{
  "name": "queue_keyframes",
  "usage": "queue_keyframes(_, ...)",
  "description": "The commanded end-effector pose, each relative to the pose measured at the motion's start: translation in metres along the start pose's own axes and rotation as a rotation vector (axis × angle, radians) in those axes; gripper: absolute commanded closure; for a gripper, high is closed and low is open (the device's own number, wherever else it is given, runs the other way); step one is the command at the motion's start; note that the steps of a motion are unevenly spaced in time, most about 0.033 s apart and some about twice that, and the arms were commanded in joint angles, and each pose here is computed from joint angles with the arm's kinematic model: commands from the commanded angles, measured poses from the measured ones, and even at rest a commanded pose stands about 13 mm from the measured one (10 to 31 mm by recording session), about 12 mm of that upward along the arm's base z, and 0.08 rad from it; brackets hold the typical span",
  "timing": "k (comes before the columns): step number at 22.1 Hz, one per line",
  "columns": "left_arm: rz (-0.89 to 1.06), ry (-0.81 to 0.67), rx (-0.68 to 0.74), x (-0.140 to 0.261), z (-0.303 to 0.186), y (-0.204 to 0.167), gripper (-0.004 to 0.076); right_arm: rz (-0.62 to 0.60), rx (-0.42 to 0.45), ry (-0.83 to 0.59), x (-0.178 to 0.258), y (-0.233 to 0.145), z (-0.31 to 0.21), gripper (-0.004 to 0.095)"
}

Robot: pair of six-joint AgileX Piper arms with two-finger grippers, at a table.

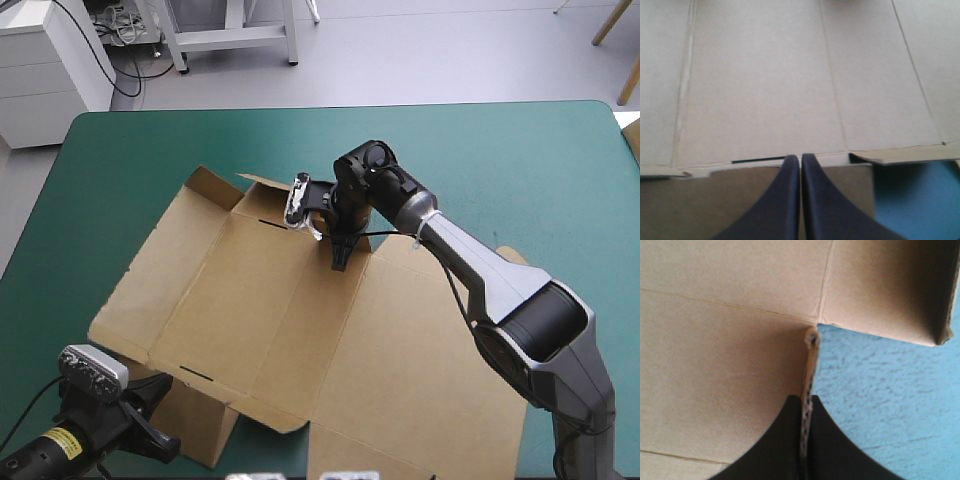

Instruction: Fold the box

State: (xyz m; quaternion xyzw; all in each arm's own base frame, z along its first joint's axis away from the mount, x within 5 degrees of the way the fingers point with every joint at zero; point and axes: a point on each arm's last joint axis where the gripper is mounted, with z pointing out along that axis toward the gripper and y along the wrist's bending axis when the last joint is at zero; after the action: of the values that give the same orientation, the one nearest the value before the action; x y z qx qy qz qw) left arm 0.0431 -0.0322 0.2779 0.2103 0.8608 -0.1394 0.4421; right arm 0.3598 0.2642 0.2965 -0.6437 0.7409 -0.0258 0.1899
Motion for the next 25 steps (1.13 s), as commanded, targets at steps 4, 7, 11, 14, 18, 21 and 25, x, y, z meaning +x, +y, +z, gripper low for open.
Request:
queue_keyframes(4, -0.011, -0.086, 0.007, -0.014, -0.006, -0.001, 0.0731, -0.203, 0.068, -0.002, 0.015, 0.000, -0.033, 0.0930)
queue_keyframes(7, -0.012, -0.086, 0.009, -0.014, -0.006, -0.001, 0.0731, -0.267, 0.062, 0.010, 0.017, -0.002, -0.027, 0.0930)
queue_keyframes(11, -0.012, -0.086, 0.009, -0.014, -0.006, -0.001, 0.0731, -0.280, 0.074, -0.037, 0.008, -0.007, -0.008, 0.0930)
queue_keyframes(14, -0.012, -0.086, 0.009, -0.014, -0.006, -0.001, 0.0731, -0.287, 0.057, -0.035, 0.002, -0.011, 0.009, 0.0930)
queue_keyframes(18, -0.012, -0.086, 0.009, -0.014, -0.006, -0.001, 0.0731, -0.297, 0.099, -0.069, -0.008, -0.022, 0.010, 0.0930)
queue_keyframes(21, -0.012, -0.086, 0.009, -0.014, -0.006, -0.001, 0.0731, -0.282, 0.101, -0.106, -0.014, -0.025, 0.008, 0.0930)
queue_keyframes(25, -0.012, -0.086, 0.009, -0.014, -0.006, -0.001, 0.0731, -0.275, 0.058, -0.119, -0.016, -0.022, 0.011, 0.0930)
